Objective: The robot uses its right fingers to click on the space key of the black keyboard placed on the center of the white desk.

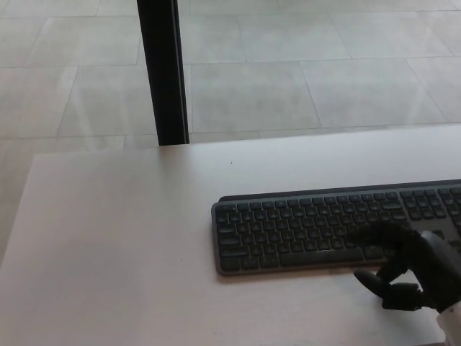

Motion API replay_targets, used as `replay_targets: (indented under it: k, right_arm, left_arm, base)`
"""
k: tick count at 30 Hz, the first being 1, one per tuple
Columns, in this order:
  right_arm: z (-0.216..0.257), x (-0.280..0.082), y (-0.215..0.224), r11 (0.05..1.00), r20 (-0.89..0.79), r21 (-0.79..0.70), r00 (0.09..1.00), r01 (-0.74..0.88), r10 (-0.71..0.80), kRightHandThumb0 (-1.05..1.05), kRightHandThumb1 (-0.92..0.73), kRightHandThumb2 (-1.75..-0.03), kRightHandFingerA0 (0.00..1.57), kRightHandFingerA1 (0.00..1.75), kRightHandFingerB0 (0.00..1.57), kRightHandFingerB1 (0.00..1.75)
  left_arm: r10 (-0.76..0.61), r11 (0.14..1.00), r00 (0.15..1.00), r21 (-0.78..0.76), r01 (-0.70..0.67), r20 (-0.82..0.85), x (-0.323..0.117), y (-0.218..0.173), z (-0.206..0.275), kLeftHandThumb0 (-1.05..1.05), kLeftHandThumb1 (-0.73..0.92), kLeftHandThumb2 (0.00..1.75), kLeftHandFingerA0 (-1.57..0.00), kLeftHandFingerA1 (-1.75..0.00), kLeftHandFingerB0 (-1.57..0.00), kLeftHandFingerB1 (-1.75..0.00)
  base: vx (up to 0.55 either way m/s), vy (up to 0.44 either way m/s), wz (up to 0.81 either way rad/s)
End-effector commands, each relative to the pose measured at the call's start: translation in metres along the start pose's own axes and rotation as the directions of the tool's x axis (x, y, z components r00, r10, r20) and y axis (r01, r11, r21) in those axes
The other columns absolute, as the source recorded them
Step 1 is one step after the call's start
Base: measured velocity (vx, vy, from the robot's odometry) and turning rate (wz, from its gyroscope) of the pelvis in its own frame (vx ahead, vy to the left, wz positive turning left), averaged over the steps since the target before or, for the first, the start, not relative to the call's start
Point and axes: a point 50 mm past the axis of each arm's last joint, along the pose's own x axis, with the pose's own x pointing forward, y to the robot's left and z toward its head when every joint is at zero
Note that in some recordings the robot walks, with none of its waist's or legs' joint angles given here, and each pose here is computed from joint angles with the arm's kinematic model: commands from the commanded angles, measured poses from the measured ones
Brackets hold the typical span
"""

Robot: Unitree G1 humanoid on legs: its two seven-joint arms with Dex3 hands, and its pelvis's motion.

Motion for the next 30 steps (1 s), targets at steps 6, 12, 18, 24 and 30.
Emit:
replay_targets:
  k: [6,12,18,24,30]
  right_arm:
    - [0.011,0.019,0.002,0.872,0.089,-0.486,0.989,-0.060,0.118,-0.55,-0.63,-0.61,0.92,1.40,0.66,0.50]
    - [0.012,0.029,0.002,0.812,0.027,-0.574,0.989,-0.102,0.143,-0.55,-0.64,-0.61,0.97,1.34,0.66,0.50]
    - [0.013,0.035,0.004,0.788,-0.001,-0.605,0.990,-0.113,0.140,-0.58,-0.46,-0.85,1.06,1.33,0.62,0.62]
    - [0.017,0.032,0.013,0.766,-0.004,-0.627,0.983,-0.146,0.184,-0.51,-0.64,-0.59,0.93,1.60,0.65,0.51]
    - [0.018,0.028,0.020,0.716,0.031,-0.684,0.974,-0.142,0.223,-0.49,-0.65,-0.60,0.96,1.58,0.64,0.53]
  left_arm:
    - [0.015,1.000,1.000,-0.002,-0.015,0.023,0.000,0.009,0.003,-0.50,0.72,0.61,-0.71,-0.70,-0.59,-0.57]
    - [0.011,1.000,1.000,0.020,-0.012,0.028,0.000,0.010,0.003,-0.51,0.73,0.62,-0.71,-0.67,-0.58,-0.55]
    - [0.005,1.000,1.000,0.012,-0.005,0.025,0.000,0.009,0.004,-0.52,0.73,0.62,-0.73,-0.73,-0.60,-0.57]
    - [0.005,1.000,0.999,0.011,-0.005,0.040,0.000,0.007,0.006,-0.52,0.72,0.61,-0.72,-0.71,-0.60,-0.56]
    - [-0.008,1.000,0.999,-0.004,0.009,0.038,0.001,0.006,0.008,-0.53,0.73,0.62,-0.70,-0.70,-0.59,-0.55]
  base:
    - [0.00,0.000,0.00]
    - [0.00,0.000,0.00]
    - [0.00,0.000,0.00]
    - [0.00,0.000,0.00]
    - [0.00,0.000,0.00]
